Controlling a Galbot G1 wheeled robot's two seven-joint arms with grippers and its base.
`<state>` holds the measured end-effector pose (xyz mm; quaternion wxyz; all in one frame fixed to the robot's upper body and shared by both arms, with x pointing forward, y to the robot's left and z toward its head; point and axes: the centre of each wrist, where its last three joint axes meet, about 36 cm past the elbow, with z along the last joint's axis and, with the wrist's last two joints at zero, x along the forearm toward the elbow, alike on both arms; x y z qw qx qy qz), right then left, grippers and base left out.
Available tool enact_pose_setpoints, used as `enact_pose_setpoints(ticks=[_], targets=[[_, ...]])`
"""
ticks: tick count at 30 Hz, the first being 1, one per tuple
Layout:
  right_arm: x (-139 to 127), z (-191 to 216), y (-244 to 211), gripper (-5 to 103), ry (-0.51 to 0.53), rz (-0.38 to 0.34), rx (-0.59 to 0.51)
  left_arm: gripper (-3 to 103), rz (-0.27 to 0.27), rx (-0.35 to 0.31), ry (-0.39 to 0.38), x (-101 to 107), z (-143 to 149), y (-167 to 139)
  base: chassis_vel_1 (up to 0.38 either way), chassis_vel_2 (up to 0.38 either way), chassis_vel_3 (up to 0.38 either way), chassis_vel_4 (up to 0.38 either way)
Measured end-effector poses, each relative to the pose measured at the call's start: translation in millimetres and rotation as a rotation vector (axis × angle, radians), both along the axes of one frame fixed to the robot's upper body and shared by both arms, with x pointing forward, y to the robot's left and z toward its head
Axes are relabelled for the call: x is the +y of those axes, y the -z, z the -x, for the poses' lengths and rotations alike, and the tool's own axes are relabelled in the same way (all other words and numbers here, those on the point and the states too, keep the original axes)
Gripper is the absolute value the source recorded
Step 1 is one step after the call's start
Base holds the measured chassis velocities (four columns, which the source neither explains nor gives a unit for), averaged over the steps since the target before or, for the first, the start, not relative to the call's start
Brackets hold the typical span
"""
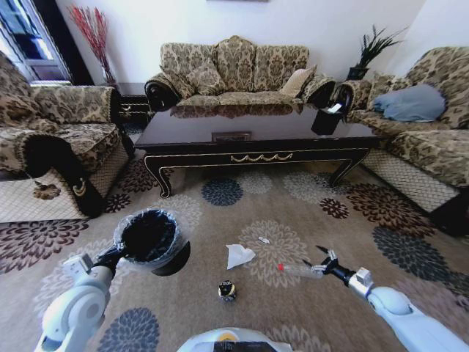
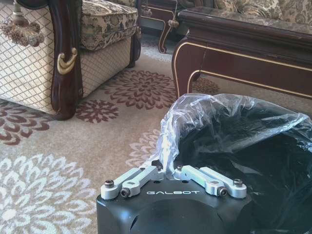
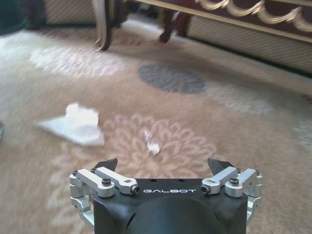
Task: Move to the front of the table and pick up the trash from the floor, then place it into the trash bin.
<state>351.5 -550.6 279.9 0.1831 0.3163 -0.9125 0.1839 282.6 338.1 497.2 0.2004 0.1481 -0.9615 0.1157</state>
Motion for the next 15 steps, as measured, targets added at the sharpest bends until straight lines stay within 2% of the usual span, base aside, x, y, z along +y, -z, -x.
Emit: enact_pose_setpoints(ticks=[3,4,7,15], targets=[[-7,-11,13,100,-0.032,0.055,0.021,4,-0.006,0.002,-0.002,0,3,-2,0.000,0.000,0.000,0.000],[-11,-17,21,100,-0.051,0.094,0.035,4,-0.011,0.003,-0.005,1,5,-4,0.000,0.000,0.000,0.000],[-12,-24,30,100,-0.079,0.130,0.049,4,-0.016,0.004,-0.009,2,8,-6,0.000,0.000,0.000,0.000],[-8,-38,49,100,-0.127,0.158,0.091,4,-0.023,0.009,-0.022,3,15,-9,0.000,0.000,0.000,0.000]])
